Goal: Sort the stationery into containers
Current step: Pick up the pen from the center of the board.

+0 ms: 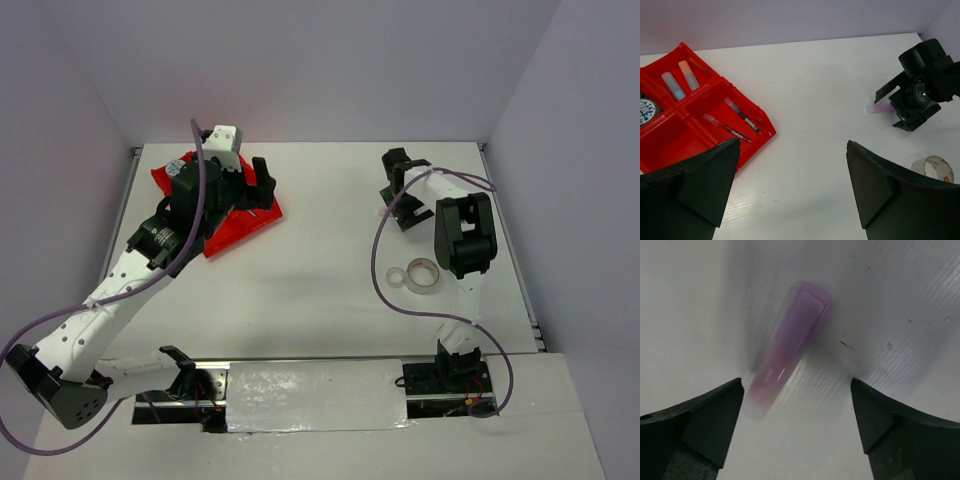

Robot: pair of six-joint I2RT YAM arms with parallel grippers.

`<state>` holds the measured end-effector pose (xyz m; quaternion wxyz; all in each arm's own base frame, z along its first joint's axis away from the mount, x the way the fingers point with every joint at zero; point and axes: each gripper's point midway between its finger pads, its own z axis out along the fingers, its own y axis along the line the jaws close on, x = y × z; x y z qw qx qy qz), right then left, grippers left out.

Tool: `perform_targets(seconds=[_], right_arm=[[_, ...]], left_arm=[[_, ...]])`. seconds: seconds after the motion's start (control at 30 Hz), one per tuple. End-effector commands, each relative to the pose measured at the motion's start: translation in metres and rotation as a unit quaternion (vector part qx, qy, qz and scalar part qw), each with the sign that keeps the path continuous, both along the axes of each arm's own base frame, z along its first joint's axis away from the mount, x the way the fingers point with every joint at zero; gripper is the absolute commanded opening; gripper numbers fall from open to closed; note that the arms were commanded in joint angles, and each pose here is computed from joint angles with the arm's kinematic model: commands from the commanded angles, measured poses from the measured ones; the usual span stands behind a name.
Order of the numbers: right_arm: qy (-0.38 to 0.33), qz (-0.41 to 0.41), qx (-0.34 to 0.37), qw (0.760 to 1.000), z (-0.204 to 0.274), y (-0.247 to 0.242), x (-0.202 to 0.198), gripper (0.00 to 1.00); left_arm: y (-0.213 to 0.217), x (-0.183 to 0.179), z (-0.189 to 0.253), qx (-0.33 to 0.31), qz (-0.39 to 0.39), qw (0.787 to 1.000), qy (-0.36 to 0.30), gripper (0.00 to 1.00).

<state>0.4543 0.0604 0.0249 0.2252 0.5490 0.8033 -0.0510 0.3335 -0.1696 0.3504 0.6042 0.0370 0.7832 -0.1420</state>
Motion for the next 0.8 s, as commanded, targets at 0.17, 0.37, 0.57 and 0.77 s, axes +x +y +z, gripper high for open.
perform_targets(seconds=[0.17,0.37,0.57,0.77], right_arm=[[0.003,-0.017,0.032,0.999,0.013,-0.025,0.026,0.88],[0.076,0.001,0.033,0.997,-0.004,-0.034,0.024,0.77],[0.115,0.026,0.049,0.992,-0.006,-0.037,0.019,0.66],[0.117,0.149,0.101,0.977,-0.013,-0.019,0.041,0.22]], left_arm=[[-0.030,0.003,0.005,-0.022,-0.047,0.999,-0.007,0.99],[-0.036,0.004,0.000,-0.021,-0.061,0.998,0.001,0.99],[-0.035,-0.003,0.009,-0.026,-0.068,0.997,-0.007,0.99],[-0.034,-0.006,0.007,-0.023,-0.071,0.997,-0.007,0.99]])
